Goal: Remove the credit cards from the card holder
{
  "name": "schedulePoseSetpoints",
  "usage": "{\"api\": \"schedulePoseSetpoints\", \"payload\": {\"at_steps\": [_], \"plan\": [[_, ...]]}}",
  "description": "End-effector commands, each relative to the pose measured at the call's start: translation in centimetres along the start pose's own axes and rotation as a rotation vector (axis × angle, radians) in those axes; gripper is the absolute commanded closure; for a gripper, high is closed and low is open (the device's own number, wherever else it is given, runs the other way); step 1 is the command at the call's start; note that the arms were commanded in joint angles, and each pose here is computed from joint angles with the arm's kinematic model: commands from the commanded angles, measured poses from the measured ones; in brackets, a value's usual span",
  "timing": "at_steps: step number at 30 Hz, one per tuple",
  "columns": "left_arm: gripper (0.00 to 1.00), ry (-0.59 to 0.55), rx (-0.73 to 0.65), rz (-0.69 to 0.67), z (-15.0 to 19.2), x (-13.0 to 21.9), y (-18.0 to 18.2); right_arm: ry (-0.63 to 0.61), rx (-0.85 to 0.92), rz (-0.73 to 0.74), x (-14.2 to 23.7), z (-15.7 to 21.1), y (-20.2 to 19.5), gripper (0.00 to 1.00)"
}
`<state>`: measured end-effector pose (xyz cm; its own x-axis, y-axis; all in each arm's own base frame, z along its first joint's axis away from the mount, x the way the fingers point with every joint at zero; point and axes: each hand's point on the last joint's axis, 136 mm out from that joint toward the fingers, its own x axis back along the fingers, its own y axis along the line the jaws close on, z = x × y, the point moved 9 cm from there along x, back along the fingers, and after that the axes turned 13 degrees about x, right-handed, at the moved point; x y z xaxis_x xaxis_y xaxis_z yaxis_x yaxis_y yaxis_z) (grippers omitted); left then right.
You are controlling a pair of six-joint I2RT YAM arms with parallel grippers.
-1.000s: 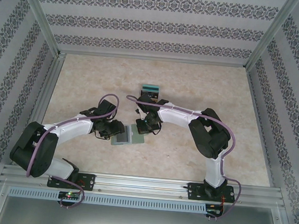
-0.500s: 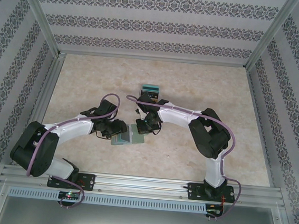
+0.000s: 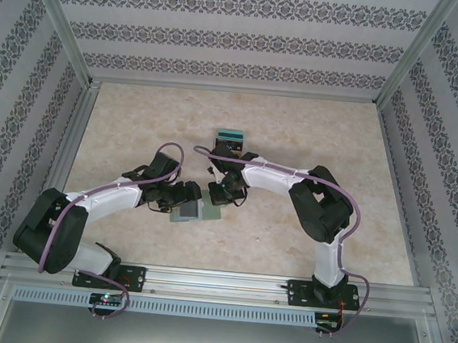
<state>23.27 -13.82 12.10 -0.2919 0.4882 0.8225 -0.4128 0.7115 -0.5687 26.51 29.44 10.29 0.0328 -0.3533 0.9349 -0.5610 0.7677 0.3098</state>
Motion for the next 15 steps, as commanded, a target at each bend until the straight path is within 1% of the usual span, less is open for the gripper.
{"api": "schedulePoseSetpoints", "payload": {"at_steps": [1,5,12,15], "plan": [[0.21,0.027,-0.006,0.047,0.62,-0.28,-0.16,0.053,-0.014,0.022,-1.59,1.14,-0.64,0.95],[0.2,0.038,-0.002,0.07,0.67,-0.52,-0.28,0.052,-0.017,0.022,-1.55,1.15,-0.68,0.95],[0.16,0.044,-0.004,0.084,0.82,-0.59,-0.39,0.052,-0.015,0.025,-1.5,1.23,-0.63,0.95],[0.1,0.042,-0.004,0.092,0.85,-0.63,-0.34,0.051,-0.015,0.026,-1.44,1.25,-0.64,0.95]]}}
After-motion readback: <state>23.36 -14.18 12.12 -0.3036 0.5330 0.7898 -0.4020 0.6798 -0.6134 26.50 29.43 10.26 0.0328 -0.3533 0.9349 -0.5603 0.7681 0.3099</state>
